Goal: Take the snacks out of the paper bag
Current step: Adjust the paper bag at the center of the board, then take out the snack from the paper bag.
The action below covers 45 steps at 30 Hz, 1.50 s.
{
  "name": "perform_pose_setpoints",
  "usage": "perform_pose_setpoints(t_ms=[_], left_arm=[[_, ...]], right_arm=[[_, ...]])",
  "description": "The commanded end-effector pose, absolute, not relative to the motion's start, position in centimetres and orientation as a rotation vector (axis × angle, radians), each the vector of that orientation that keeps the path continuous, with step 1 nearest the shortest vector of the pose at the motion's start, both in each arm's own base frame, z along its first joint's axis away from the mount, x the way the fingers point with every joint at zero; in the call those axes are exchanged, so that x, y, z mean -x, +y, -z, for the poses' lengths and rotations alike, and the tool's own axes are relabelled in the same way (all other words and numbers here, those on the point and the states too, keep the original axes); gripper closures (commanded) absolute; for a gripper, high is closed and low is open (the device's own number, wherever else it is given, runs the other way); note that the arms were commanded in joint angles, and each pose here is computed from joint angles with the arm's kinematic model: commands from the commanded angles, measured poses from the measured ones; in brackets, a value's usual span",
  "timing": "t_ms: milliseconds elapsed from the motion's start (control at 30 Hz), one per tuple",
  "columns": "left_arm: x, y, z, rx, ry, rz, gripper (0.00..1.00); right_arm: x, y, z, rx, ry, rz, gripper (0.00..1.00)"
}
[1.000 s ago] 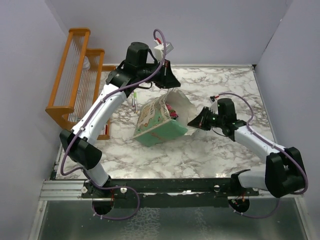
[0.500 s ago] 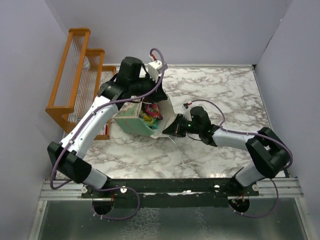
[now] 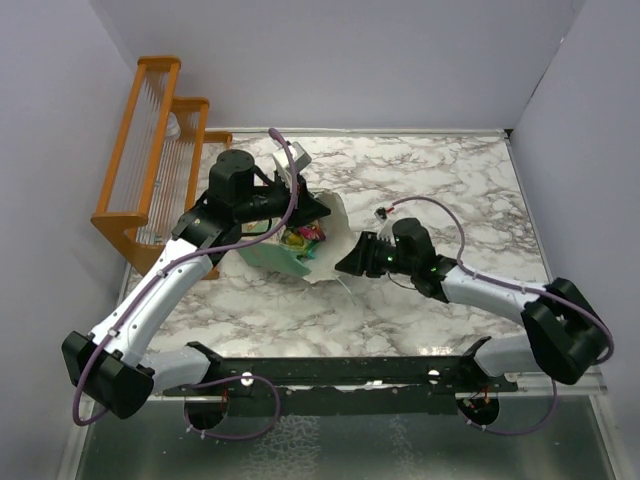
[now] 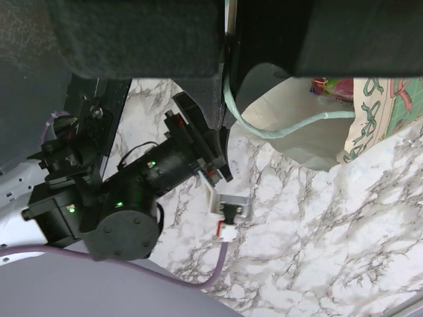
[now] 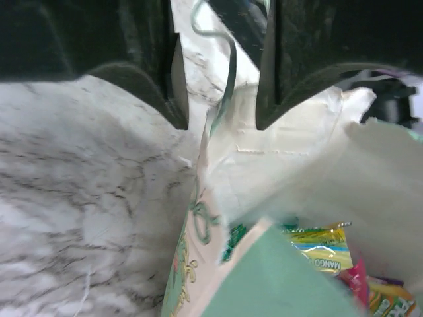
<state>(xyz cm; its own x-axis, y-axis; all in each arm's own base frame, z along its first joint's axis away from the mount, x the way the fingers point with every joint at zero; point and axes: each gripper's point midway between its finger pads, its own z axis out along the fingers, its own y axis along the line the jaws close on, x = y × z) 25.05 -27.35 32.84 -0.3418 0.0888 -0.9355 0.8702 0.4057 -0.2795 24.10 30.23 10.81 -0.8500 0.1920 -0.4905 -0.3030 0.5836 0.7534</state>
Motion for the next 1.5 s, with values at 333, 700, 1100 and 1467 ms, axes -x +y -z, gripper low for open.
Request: perform_pose_setpoints(t_ms=[333,700,1100,1467], left_arm=[[-25.3,-27.6,-33.0,-0.753,1.715,1.080,1.00],[-25.3,-27.6,-35.6,-0.737,1.627,1.089,1.00],[-25.3,-26.7,-35.7,-0.625,1.634,1.079,1.00],[-26.1,-26.8,-34.7,-0.585,1.685,1.071,1.00]], right_arm=[[-24.4,26.3,-20.7,0.651,1.719,-0.840,0.30],[-22.3,31.1,-26.0,1.038,1.085,-0.689,0.24],[-24.4,34.6,-22.0,1.379,0.780,-0.337,0.27],[-27.1,36.3,-17.9,1.485,0.807,-0.188,0.41]])
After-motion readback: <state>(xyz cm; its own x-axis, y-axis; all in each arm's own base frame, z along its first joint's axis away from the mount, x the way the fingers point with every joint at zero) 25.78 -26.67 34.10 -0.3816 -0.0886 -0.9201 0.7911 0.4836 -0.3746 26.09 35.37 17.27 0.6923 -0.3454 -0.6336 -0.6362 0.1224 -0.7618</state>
